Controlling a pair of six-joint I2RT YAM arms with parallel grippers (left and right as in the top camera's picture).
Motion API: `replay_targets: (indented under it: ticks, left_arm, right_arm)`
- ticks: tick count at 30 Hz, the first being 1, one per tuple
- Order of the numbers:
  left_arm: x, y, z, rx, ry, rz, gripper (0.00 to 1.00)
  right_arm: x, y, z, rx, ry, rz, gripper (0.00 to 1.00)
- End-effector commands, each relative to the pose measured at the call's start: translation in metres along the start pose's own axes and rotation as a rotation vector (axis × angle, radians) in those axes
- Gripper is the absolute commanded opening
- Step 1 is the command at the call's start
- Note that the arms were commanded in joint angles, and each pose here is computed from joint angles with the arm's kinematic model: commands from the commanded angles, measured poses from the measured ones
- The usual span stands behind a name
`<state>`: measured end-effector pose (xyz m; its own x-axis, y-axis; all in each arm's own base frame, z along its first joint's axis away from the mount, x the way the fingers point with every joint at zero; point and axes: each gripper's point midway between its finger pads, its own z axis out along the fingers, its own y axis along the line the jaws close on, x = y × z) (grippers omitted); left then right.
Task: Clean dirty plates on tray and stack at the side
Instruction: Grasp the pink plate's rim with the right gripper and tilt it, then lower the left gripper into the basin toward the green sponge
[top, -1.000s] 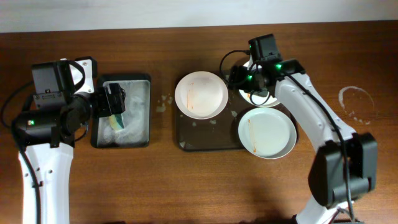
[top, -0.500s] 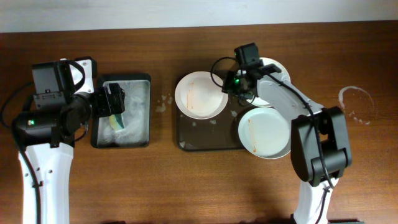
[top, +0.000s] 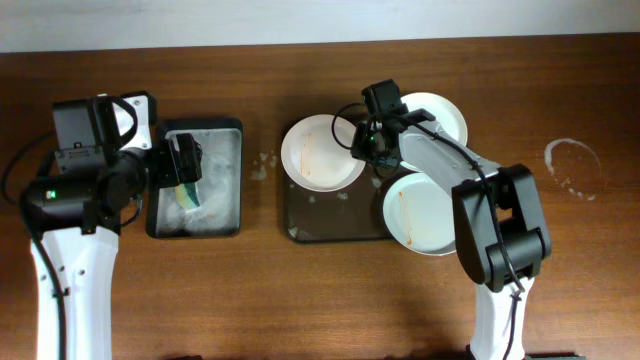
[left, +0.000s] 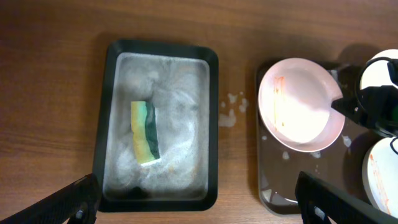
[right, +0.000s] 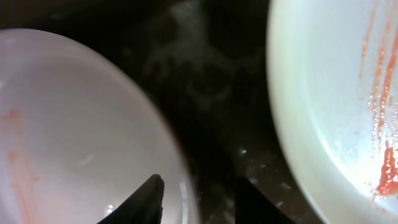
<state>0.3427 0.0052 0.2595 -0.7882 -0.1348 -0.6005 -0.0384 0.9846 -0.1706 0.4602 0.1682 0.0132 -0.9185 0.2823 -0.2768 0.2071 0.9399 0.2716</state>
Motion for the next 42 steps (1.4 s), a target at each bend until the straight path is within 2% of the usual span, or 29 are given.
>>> replay_targets:
  ticks: [1, 4, 9, 17, 21, 23, 24, 25, 29, 31, 42]
  left_arm:
    - [-0.003, 0.003, 0.006, -0.01, 0.016, -0.019, 0.98]
    - [0.0, 0.005, 0.012, -0.012, 0.039, -0.023, 0.98]
    - [0.004, 0.007, 0.024, -0.014, 0.078, -0.03, 0.98]
    - [0.009, 0.01, 0.04, -0.017, 0.125, -0.038, 0.99]
    - [0.017, 0.016, 0.064, -0.028, 0.192, -0.041, 0.99]
    - [0.02, 0.02, 0.08, -0.033, 0.219, -0.045, 0.92]
    - [0.021, 0.022, 0.094, -0.034, 0.237, -0.048, 0.78]
    - [0.023, 0.026, 0.105, -0.042, 0.253, -0.053, 0.73]
    - [0.034, 0.041, 0.124, -0.122, 0.303, -0.126, 0.65]
    - [0.038, 0.048, 0.129, -0.157, 0.318, -0.13, 0.57]
    - [0.059, 0.071, 0.158, -0.263, 0.408, -0.132, 0.5]
  right_arm:
    - [0.001, -0.007, 0.007, 0.044, 0.003, -0.017, 0.33]
    - [0.005, -0.009, 0.007, 0.054, 0.02, -0.016, 0.16]
    - [0.017, -0.015, 0.007, 0.078, 0.067, -0.011, 0.04]
    - [0.027, -0.014, 0.006, 0.064, 0.111, -0.011, 0.04]
    - [0.025, -0.014, 0.006, 0.063, 0.107, -0.01, 0.04]
    - [0.025, -0.014, 0.006, 0.061, 0.104, -0.009, 0.04]
    - [0.024, -0.014, 0.006, 0.061, 0.1, -0.01, 0.04]
    - [0.023, -0.014, 0.006, 0.062, 0.098, -0.01, 0.04]
    - [0.022, -0.016, 0.006, 0.071, 0.092, -0.01, 0.04]
    - [0.022, -0.016, 0.006, 0.07, 0.092, -0.01, 0.04]
    - [0.019, -0.014, 0.006, 0.063, 0.08, -0.011, 0.05]
